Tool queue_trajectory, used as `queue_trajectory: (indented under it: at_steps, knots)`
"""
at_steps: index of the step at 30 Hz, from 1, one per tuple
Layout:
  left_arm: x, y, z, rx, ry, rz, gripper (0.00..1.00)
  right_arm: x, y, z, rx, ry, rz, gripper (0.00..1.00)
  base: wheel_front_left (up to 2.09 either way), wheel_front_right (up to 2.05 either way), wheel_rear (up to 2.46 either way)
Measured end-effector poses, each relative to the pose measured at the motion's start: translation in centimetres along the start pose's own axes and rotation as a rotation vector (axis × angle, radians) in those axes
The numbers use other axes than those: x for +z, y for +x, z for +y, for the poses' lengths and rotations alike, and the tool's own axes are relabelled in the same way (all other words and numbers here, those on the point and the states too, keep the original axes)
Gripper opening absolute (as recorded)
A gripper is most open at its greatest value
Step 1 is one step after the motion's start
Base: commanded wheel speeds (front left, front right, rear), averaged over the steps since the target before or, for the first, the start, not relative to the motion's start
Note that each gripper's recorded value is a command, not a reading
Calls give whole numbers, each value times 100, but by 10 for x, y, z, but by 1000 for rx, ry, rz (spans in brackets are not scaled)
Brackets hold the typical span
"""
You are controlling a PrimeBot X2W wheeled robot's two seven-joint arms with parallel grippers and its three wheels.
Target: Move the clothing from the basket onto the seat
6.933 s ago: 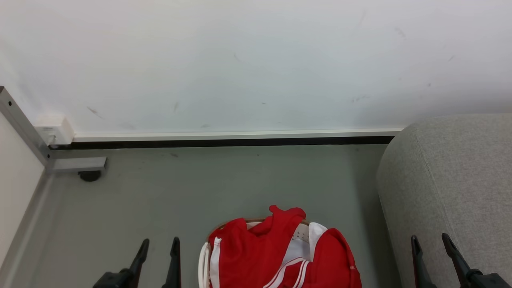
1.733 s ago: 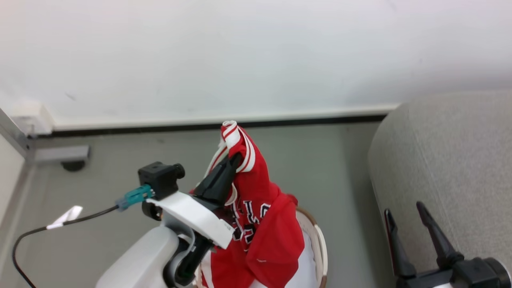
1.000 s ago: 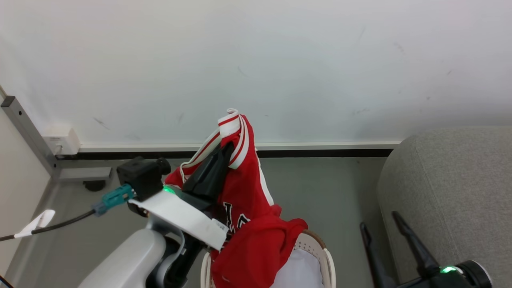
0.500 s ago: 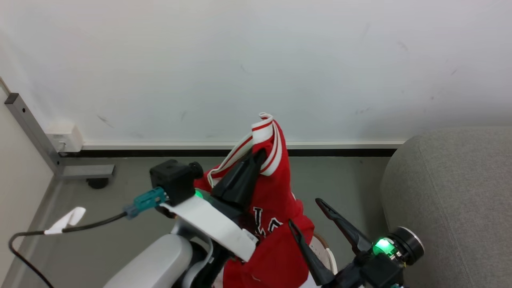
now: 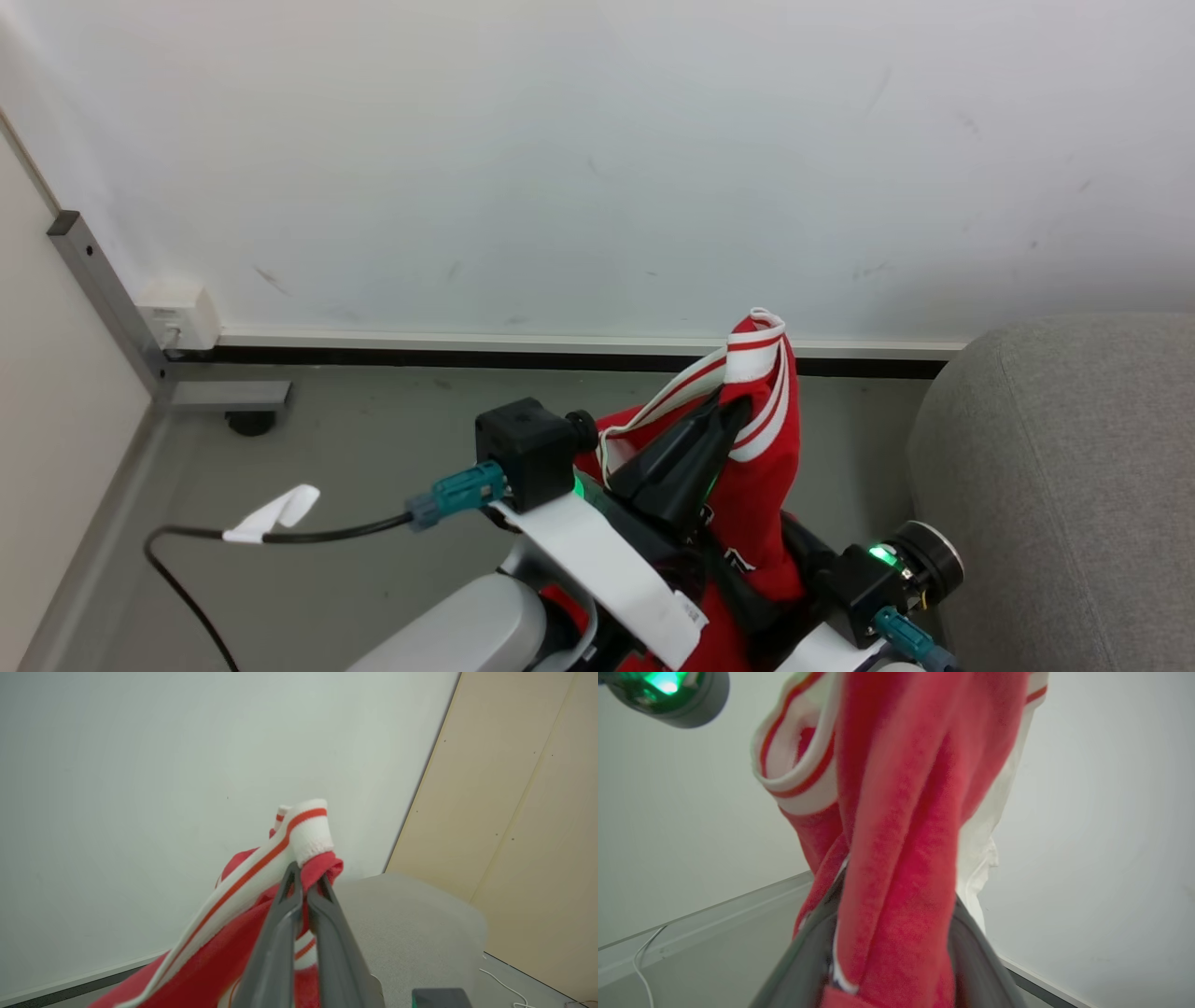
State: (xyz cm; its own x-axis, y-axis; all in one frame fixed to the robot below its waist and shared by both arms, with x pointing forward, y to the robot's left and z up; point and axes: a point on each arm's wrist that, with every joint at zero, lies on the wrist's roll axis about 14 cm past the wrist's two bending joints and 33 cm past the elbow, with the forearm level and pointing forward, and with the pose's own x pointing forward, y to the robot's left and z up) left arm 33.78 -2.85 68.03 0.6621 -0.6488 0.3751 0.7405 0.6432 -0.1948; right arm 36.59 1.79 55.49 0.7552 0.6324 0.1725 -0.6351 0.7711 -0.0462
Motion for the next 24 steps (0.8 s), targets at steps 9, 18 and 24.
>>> queue_trajectory:
  at_steps: [9, 18, 24]
  knots:
    - [-10, -2, 16, 42, 12, 24, 0, 4, -1, -17, -55, 36, -12, 0, 0, 0, 0]
    - [-34, -10, 33, 94, 20, 85, 100, 14, -14, -44, -153, 56, -52, 0, 0, 0, 0]
    - [-62, -22, 38, 106, 32, 145, 100, 22, -27, -74, -254, 41, -77, 0, 0, 0, 0]
